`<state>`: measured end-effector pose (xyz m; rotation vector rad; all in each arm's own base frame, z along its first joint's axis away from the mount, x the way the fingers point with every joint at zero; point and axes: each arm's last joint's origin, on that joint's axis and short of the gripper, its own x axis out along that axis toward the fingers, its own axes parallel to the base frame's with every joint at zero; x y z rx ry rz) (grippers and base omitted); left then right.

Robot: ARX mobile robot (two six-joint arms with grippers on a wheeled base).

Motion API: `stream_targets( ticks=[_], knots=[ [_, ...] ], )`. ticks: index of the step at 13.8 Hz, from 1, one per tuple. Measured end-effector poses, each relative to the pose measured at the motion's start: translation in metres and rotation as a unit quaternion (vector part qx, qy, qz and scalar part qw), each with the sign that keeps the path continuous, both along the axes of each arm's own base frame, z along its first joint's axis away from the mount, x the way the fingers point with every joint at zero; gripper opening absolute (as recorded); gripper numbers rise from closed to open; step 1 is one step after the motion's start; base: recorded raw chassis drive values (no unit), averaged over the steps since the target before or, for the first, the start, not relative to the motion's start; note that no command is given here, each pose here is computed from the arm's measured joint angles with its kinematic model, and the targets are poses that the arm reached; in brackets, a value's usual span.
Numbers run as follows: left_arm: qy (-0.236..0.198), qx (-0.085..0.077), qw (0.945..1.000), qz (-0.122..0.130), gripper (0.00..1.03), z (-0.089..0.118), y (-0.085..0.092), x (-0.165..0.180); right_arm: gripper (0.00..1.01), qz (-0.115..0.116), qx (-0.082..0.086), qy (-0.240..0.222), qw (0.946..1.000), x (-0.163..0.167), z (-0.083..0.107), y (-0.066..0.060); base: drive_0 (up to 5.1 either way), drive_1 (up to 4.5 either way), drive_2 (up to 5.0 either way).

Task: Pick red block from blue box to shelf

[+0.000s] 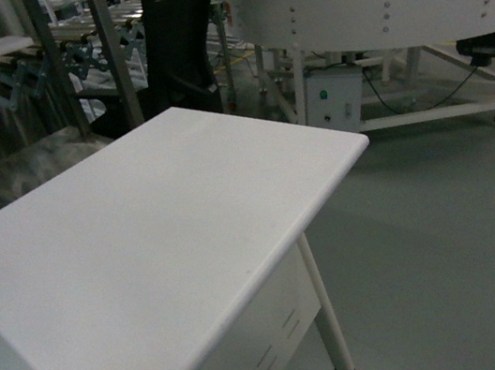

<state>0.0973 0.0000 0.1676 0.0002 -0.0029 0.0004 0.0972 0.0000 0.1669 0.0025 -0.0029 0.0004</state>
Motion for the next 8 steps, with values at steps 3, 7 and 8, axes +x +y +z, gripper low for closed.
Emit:
stream_targets(
  ticks=[3,7,8],
  knots=[
    [0.0,0.0,1.0,0.0,0.98,0.0,0.0,0.0,0.29,0.0,0.0,0.0,1.0,0.0,0.0,0.0,0.0,0.0,0.0],
    [0.0,0.0,1.0,0.0,0.98,0.0,0.0,0.0,0.29,0.0,0.0,0.0,1.0,0.0,0.0,0.0,0.0,0.0,0.0],
    [0.0,0.0,1.0,0.0,0.98,0.0,0.0,0.0,0.29,0.0,0.0,0.0,1.0,0.0,0.0,0.0,0.0,0.0,0.0]
  ],
)
